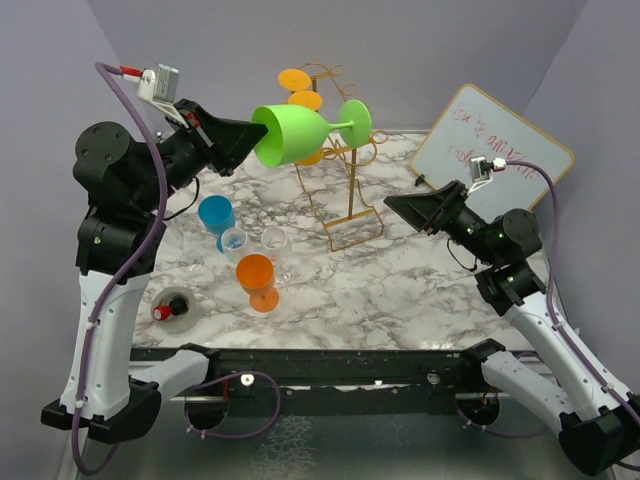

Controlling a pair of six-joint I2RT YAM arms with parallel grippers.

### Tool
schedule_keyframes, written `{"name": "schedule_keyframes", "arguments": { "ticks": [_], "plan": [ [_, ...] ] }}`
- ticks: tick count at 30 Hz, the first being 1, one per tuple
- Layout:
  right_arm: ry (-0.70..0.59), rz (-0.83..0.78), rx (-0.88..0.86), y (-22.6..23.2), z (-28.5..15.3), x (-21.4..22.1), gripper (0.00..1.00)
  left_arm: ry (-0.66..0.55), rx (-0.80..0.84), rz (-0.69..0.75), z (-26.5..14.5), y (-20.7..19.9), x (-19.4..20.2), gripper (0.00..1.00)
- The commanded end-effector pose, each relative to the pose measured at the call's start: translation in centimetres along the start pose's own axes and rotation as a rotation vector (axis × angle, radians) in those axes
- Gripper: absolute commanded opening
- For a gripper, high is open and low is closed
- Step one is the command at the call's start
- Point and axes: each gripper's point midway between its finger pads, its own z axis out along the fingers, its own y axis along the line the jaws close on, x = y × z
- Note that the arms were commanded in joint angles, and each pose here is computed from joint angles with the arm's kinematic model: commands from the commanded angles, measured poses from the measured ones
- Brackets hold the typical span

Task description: Place the wine glass upside down on the wine glass rack

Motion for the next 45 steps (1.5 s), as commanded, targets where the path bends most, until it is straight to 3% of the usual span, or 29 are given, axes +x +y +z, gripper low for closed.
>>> {"name": "schedule_keyframes", "arguments": {
  "ticks": [1, 5, 11, 14, 21, 26, 37, 45],
  "plan": [
    [-0.047, 0.096, -0.115, 2.0, -0.5, -0.3, 0.86, 0.013, 0.270, -0.170, 1.4, -3.8, 0.8, 0.00],
    [-0.083, 0.139, -0.133, 2.0, -0.9, -0.3, 0.88, -0.015, 0.281, -0.217, 3.0, -4.0, 1.7, 0.00],
    [-0.115, 0.144, -0.169, 2.7, -1.3, -0.9, 0.89, 0.040, 0.307, -0.262, 6.4, -5.7, 5.9, 0.00],
    [-0.203, 0.180, -0.192, 3.0, -1.9, -2.1, 0.90, -0.023, 0.331, -0.259, 7.1, -5.8, 7.1, 0.00],
    [-0.312, 0.233, -0.252, 3.8, -2.7, -3.8, 0.90, -0.174, 0.325, -0.121, 7.7, -6.1, 8.5, 0.00],
    [-0.389, 0.280, -0.288, 4.4, -3.3, -5.3, 0.89, -0.218, 0.342, -0.062, 8.0, -7.1, 9.7, 0.00],
    [-0.513, 0.416, -0.232, 4.1, -3.6, -8.4, 0.80, -0.283, 0.369, 0.032, 8.0, -8.1, 11.6, 0.00],
    [-0.506, 0.437, -0.246, 4.7, -2.9, -9.1, 0.57, -0.301, 0.393, 0.121, 8.0, -8.4, 13.0, 0.00]
  ]
}}
